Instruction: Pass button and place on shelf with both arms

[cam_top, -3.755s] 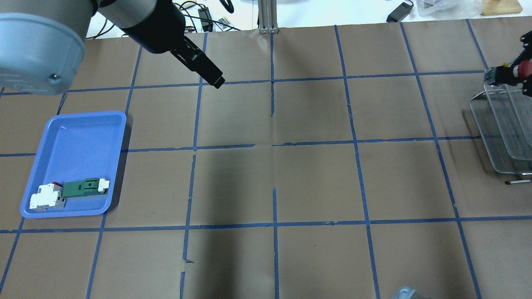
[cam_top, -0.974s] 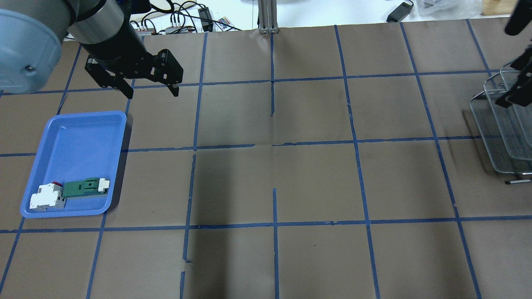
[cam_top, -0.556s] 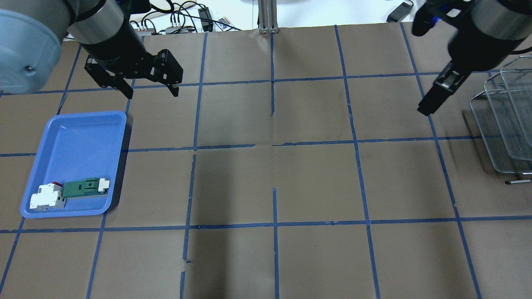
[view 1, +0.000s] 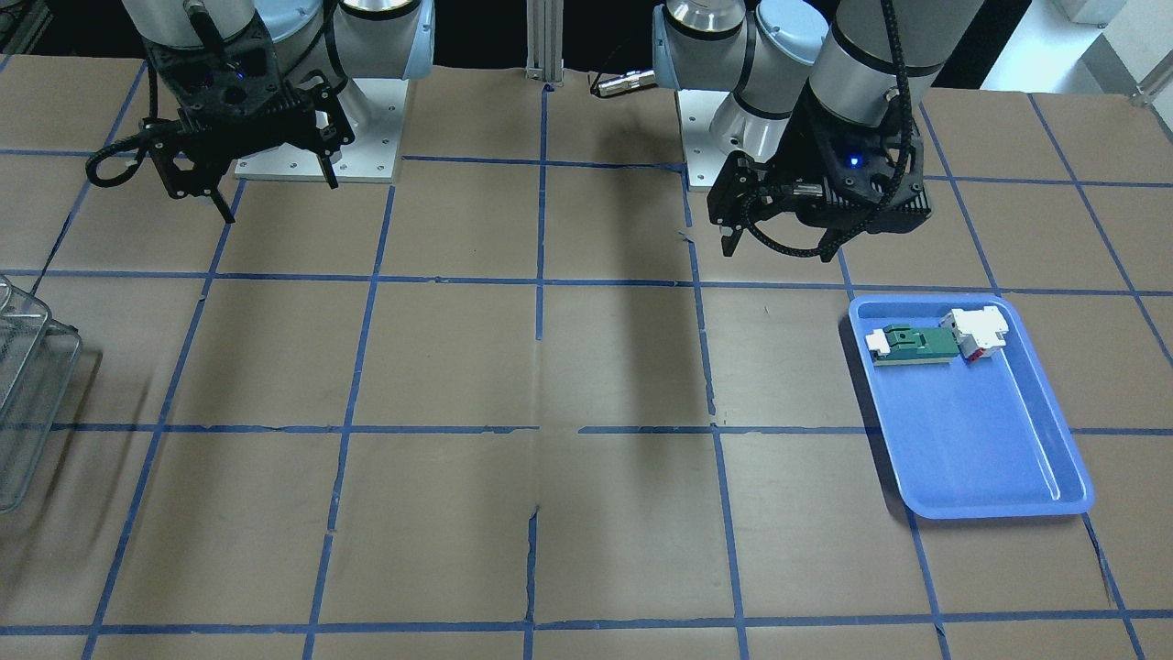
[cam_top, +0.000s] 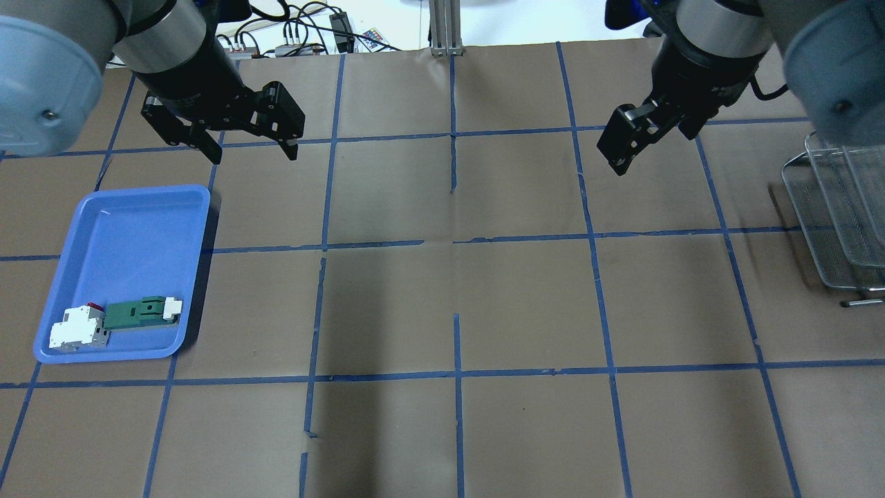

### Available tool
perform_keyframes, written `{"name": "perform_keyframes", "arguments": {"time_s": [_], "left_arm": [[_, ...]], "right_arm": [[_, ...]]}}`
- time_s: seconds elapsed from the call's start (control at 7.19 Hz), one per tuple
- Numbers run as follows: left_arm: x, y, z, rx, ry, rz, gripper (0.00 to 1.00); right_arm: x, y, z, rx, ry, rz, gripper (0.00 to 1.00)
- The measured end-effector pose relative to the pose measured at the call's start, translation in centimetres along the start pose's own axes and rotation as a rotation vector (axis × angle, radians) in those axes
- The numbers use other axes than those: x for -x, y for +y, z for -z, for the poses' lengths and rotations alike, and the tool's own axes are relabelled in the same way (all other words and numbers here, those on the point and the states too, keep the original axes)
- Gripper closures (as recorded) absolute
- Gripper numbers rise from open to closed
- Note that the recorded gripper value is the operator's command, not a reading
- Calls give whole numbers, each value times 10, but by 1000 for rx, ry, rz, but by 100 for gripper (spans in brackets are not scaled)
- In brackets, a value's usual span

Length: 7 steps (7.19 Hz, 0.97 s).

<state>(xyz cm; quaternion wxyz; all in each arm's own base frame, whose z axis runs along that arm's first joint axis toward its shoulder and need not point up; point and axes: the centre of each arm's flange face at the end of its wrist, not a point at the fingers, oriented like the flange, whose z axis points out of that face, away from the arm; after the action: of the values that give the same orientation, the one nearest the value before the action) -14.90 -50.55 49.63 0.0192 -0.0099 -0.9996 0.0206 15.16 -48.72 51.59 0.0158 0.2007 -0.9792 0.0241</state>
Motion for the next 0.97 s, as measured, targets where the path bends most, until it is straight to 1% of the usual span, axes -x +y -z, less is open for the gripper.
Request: {"name": "perform_keyframes", "arguments": {"time_s": [0.14, 0.28, 0.42, 0.7, 0.97], "left_arm": [[0, 0, 0, 0, 0, -1, 0], [-1, 0, 0, 0, 0, -1, 0], [-1, 0, 0, -1, 1, 0, 0], [-1, 0, 0, -1, 2, 1, 0], [-1, 0, 0, -1, 2, 3, 0]], "right_arm": [[-5, -13, 4, 4, 2, -77, 0], [-7, -19, 8, 3, 4, -121, 0], [-8, -21, 10, 0, 4, -145, 0], [-9, -21, 11, -1, 0, -236, 0], [-10, -21, 9, 3, -1, -268, 0]]}}
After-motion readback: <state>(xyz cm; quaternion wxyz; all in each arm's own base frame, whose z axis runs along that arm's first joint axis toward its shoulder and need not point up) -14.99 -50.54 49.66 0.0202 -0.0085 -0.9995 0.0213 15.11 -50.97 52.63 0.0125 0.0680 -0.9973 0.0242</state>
